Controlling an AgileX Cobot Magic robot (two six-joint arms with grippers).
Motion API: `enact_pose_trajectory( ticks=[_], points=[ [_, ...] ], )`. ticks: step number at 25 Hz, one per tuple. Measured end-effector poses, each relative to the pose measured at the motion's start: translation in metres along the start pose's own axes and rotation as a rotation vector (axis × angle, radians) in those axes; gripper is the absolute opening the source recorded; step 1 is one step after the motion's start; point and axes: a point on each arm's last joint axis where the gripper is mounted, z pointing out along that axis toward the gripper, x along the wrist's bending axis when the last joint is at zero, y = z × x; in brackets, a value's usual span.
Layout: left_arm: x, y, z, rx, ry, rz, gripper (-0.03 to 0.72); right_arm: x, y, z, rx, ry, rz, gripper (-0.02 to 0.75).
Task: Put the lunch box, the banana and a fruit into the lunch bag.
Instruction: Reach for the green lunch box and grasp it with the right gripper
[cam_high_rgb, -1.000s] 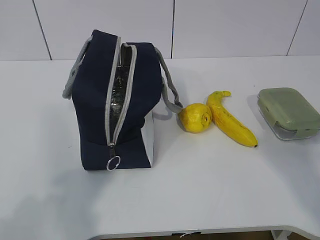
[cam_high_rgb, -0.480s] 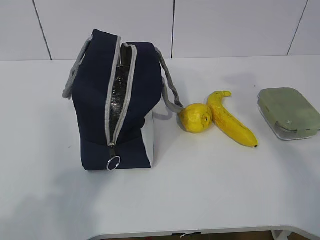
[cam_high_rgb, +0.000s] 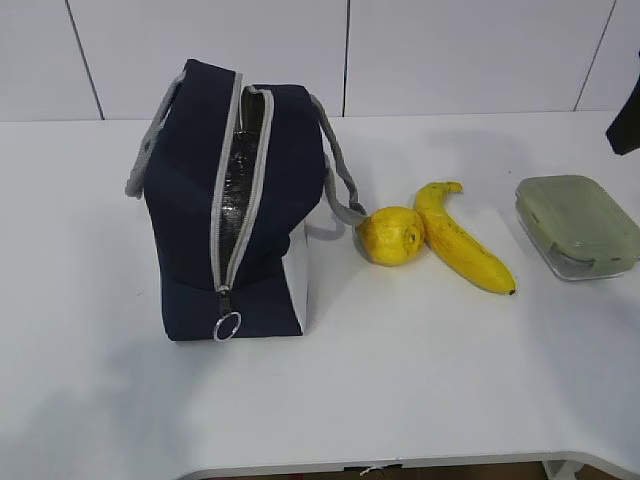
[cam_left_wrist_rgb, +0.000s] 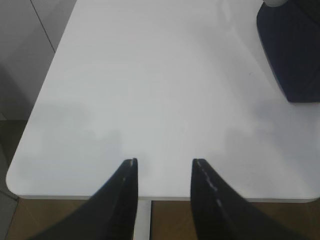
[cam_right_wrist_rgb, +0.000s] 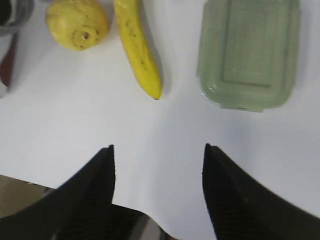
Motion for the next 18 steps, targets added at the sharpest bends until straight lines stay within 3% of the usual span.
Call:
enact_pose_trajectory(
  ticks=[4,8,12,18],
  points=[
    [0.0,0.0,0.0,0.0,0.0,0.0,0.251,-0.033,0.006,0.01,-0.044,0.137,0.128,0.461],
    [0.0,0.0,0.0,0.0,0.0,0.0,0.251,-0.061,0.005,0.011,-0.102,0.201,0.201,0.41],
    [0.0,0.0,0.0,0.0,0.0,0.0,0.251,-0.084,0.002,0.017,-0.105,0.204,0.259,0.329],
    [0.0,0.0,0.0,0.0,0.0,0.0,0.251,-0.1,-0.004,0.025,-0.048,0.137,0.257,0.305]
  ],
)
